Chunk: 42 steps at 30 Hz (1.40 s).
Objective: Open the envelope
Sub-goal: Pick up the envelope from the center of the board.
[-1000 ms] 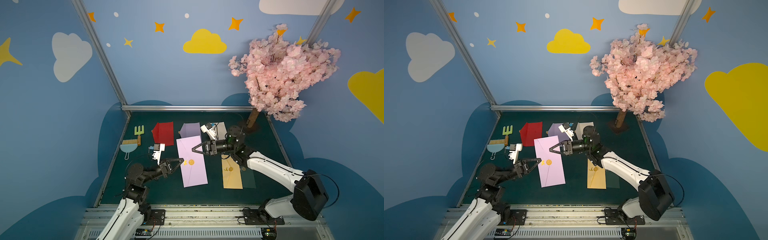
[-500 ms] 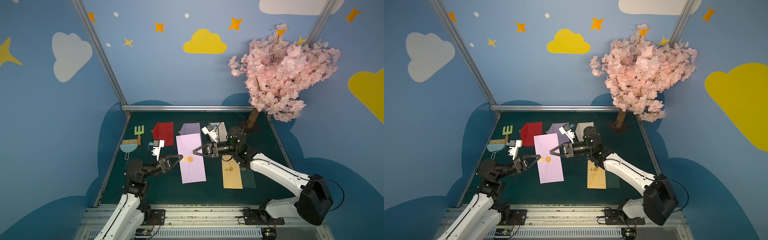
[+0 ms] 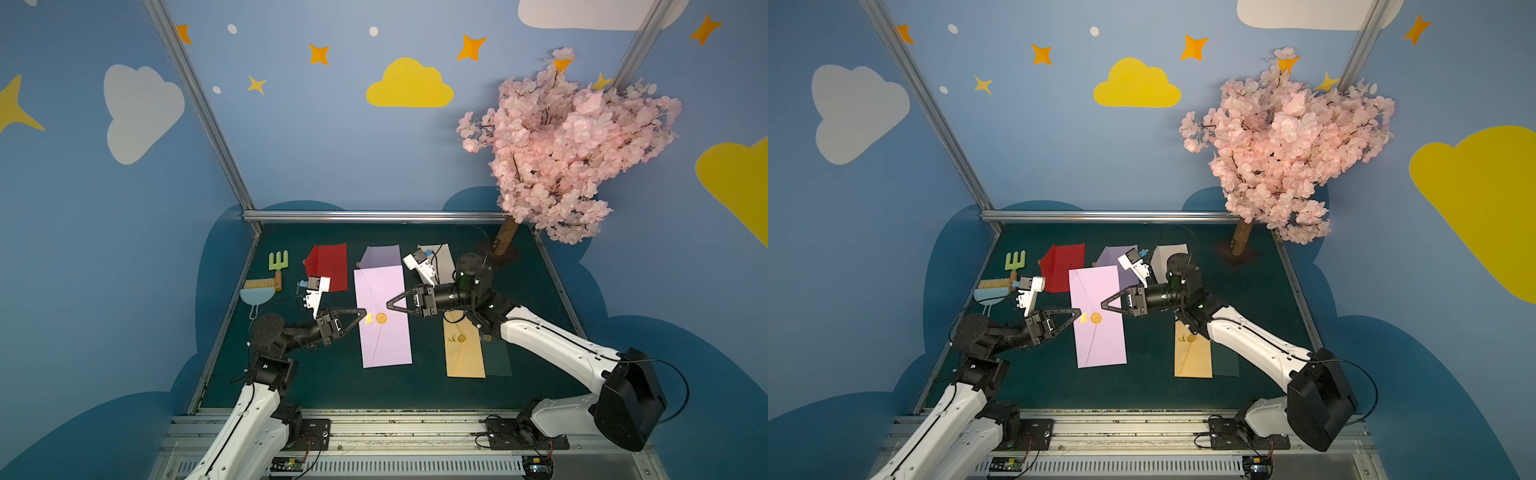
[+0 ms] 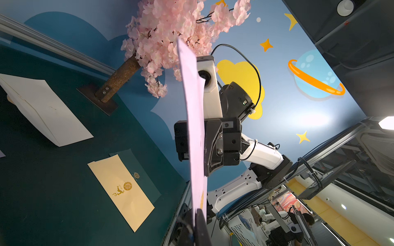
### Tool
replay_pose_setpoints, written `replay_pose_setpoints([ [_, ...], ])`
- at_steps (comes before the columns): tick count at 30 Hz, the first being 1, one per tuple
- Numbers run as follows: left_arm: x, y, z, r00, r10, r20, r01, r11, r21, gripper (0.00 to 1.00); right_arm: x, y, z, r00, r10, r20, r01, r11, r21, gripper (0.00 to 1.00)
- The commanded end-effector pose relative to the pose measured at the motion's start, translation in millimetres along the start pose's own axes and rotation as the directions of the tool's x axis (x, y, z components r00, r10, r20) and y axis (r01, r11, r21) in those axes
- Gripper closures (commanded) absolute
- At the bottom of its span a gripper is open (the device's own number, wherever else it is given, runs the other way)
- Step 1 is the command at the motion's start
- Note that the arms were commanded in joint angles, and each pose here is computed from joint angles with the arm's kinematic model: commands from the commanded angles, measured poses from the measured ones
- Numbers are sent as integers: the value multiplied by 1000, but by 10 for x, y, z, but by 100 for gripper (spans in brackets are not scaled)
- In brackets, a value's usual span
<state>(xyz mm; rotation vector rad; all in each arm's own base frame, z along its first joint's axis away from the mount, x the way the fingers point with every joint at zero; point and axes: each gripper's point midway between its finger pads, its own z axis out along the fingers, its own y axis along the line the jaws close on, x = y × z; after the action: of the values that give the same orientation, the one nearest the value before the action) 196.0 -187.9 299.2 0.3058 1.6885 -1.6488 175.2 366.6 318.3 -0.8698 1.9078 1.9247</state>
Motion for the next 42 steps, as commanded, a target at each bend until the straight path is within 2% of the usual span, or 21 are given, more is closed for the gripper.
replay_pose_setpoints([
  [1,-47,-104,2,999,46,-8,-45,999,19,97,31,5,14,1000,-12,-9,12,1000,-14,100],
  [10,-68,-57,10,999,45,-21,-45,999,-5,96,50,-19,-3,1000,-3,0,3,1000,7,100],
  [13,-77,-30,12,999,43,-17,-43,999,-13,71,40,-81,-21,1000,5,21,-6,999,41,100],
  [16,-89,2,-6,999,49,-11,-50,998,-46,50,-43,-143,-84,998,7,69,-14,994,105,100],
  [19,-110,44,-47,997,77,-1,-76,989,-126,45,-163,-223,-186,991,-1,137,-28,977,209,100],
  [21,-133,90,-90,995,100,3,-97,976,-197,43,-187,-312,-253,986,-7,168,-48,946,322,100],
  [24,-196,209,-186,990,141,3,-132,931,-341,42,-235,-459,-376,975,-3,224,-104,882,460,100],
  [26,-225,324,-249,987,160,-15,-150,886,-439,51,-254,-535,-433,968,-4,252,-130,849,512,100],
  [28,-216,328,-238,982,181,-59,-187,861,-472,55,-264,-584,-460,963,-9,268,-146,822,551,100],
  [32,-205,383,-268,971,223,-92,-235,795,-559,55,-261,-605,-478,965,-41,261,-141,756,640,100],
  [38,-118,652,-355,956,233,-179,-289,631,-720,55,-257,-620,-440,975,-71,208,-106,677,728,100],
  [42,-81,745,-334,932,264,-248,-354,524,-775,54,-269,-601,-480,977,-107,183,-82,605,792,100],
])
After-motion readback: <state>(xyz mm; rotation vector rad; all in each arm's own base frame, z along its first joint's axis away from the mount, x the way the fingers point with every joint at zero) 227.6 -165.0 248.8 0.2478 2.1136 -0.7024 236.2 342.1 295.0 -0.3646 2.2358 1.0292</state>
